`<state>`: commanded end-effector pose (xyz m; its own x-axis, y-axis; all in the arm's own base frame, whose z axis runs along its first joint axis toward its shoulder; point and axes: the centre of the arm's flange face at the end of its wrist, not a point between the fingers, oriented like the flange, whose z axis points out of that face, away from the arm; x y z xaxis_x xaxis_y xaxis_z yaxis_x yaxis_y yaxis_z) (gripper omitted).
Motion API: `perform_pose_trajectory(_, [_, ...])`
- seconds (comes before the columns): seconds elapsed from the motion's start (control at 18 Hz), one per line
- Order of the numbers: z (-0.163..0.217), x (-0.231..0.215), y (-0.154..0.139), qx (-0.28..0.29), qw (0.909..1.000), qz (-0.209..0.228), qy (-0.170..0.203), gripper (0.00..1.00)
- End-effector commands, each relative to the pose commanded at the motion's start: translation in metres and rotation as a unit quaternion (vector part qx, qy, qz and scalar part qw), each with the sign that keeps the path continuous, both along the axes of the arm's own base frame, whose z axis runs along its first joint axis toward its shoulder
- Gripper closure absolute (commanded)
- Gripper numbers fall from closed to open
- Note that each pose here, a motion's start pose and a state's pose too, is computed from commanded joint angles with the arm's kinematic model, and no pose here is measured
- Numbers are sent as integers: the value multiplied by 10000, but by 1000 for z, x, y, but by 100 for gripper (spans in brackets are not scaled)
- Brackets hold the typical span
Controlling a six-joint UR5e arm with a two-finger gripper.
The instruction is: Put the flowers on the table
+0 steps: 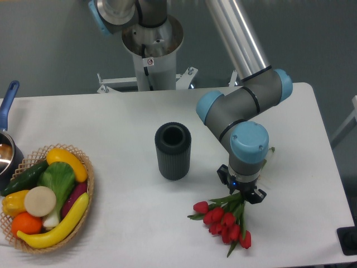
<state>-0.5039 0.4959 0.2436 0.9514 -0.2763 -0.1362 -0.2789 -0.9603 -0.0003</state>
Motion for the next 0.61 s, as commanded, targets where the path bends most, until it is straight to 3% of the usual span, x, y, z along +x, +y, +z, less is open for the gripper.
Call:
perform_pose_trajectory(0.06, [11,-5,1,65,9999,7,85,10])
perform_pose_trajectory(0.17, [27,-14,-3,173,9996,48,198,0])
perform_pose_trajectory(0.33, [54,-18,-6,311,9988,135,366,0])
perform_pose_trajectory(0.61, [131,-43,-39,513,9943,376,853,0])
